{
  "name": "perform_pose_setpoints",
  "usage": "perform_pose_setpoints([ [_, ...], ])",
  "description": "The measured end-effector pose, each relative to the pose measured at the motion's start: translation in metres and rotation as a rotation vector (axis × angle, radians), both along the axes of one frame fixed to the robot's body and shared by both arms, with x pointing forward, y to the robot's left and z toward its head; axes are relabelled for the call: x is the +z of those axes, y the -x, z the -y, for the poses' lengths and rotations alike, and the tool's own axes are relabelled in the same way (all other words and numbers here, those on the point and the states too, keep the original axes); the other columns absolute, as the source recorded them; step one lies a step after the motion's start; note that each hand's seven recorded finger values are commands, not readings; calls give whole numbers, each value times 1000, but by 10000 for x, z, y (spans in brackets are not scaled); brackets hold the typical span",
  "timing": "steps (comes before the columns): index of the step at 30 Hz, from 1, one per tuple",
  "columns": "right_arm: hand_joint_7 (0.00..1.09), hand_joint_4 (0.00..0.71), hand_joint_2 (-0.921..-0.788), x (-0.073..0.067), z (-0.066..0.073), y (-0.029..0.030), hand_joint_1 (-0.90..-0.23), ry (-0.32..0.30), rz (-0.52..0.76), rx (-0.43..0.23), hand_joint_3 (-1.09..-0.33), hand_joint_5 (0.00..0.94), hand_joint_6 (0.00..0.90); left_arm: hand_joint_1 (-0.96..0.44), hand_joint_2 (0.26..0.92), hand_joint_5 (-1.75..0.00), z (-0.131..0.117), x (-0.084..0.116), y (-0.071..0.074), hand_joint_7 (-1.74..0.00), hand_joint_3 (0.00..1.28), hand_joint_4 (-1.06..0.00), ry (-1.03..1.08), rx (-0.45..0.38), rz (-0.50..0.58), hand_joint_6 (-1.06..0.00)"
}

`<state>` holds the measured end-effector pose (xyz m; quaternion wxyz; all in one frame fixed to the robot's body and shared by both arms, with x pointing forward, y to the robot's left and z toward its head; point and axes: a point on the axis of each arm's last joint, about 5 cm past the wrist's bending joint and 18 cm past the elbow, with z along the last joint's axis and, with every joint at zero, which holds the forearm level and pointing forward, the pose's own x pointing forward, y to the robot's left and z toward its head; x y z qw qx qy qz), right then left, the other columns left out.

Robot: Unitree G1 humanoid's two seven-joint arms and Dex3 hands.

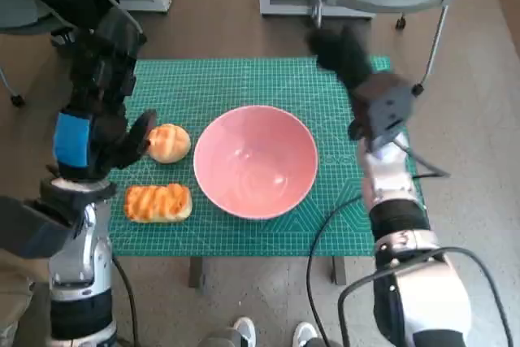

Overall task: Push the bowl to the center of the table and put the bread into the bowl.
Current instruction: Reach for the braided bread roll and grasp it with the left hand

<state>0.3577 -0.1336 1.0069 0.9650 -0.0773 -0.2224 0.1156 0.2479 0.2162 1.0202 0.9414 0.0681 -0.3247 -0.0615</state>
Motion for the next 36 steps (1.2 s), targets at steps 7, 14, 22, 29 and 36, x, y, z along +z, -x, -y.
perform_pose_setpoints([
  [7,54,158,-921,128,72,27,-592,10,150,0,-838,0,166,-590,921,-3,11,-14,-43,-320,391,-26,-5,-14,-3,1],
  [14,56,159,-921,180,149,88,-607,24,273,0,-836,1,164,-598,921,-4,10,-19,-85,-303,384,-28,-10,-26,8,1],
  [22,61,162,-921,233,220,155,-648,27,378,-3,-823,4,164,-614,921,-9,13,-39,-143,-310,371,-39,-17,-47,6,1],
  [29,64,158,-921,287,295,217,-648,15,457,-5,-823,1,163,-619,921,-10,12,-55,-192,-312,363,-43,-24,-69,7,1],
  [36,68,169,-921,305,336,269,-653,22,494,-7,-819,6,165,-618,921,-8,10,-71,-211,-317,359,-42,-16,-93,7,1],
])
